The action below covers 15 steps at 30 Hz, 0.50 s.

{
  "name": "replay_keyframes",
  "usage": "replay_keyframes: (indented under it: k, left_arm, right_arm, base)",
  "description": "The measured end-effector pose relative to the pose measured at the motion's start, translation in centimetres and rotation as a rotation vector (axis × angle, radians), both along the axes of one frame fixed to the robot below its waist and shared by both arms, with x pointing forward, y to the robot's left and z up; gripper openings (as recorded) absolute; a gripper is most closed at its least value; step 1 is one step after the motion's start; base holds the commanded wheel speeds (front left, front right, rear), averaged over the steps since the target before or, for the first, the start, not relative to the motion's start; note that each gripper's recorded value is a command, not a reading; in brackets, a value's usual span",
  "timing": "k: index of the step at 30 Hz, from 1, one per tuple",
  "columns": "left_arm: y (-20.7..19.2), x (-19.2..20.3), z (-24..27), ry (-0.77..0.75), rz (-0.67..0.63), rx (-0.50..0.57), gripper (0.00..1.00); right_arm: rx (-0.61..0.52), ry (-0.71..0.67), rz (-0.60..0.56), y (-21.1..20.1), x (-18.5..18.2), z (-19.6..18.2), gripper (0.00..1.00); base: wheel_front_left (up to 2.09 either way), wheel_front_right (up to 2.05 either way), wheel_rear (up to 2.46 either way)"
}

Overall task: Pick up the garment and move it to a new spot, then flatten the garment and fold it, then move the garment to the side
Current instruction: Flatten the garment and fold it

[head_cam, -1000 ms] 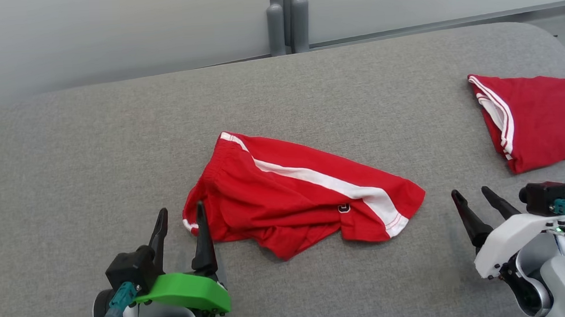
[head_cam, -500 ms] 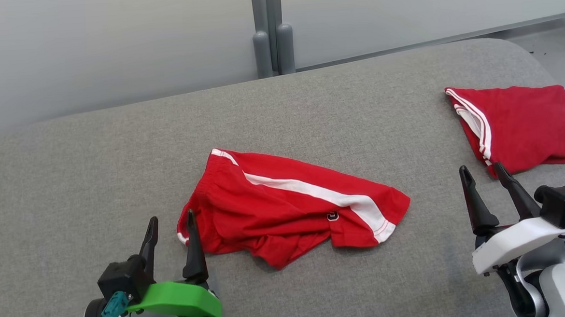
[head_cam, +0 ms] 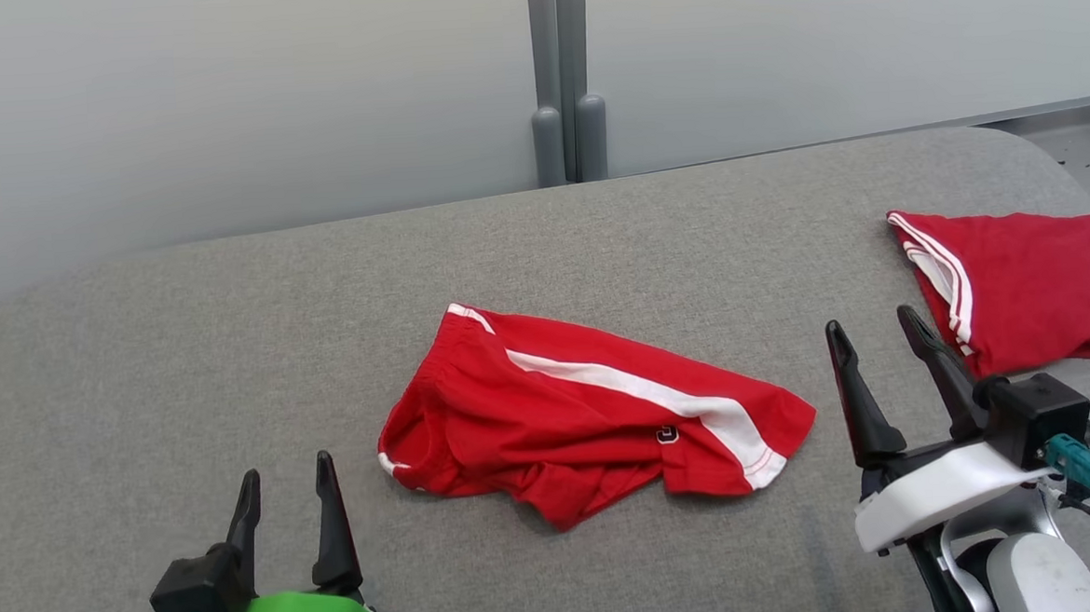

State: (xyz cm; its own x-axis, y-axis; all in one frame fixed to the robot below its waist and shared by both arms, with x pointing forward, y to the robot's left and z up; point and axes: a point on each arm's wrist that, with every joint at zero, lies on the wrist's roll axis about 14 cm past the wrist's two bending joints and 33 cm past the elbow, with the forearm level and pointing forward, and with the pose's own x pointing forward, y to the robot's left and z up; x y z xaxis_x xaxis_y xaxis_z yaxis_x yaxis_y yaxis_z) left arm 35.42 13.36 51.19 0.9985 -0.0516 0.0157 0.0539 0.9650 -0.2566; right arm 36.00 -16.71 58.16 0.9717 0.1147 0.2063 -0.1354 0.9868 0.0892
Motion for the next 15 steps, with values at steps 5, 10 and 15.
replay_keyframes:
  k: [5,10,15]
  left_arm:
    - [1.0,-0.7,-0.2,0.006,0.031,-0.006,1.00]
    - [1.3,-0.8,-0.2,0.002,0.043,-0.012,1.00]
    - [1.5,-0.8,0.0,-0.003,0.048,-0.011,1.00]
  right_arm:
    - [0.007,0.012,0.021,1.0,-0.2,-0.4,1.00]
    - [0.008,0.027,0.040,1.7,0.0,-0.9,1.00]
    - [0.004,0.047,0.055,2.3,0.0,-1.4,1.00]
  base:
    - [0.00,0.00,0.00]
    - [0.00,0.00,0.00]
    - [0.00,0.00,0.00]
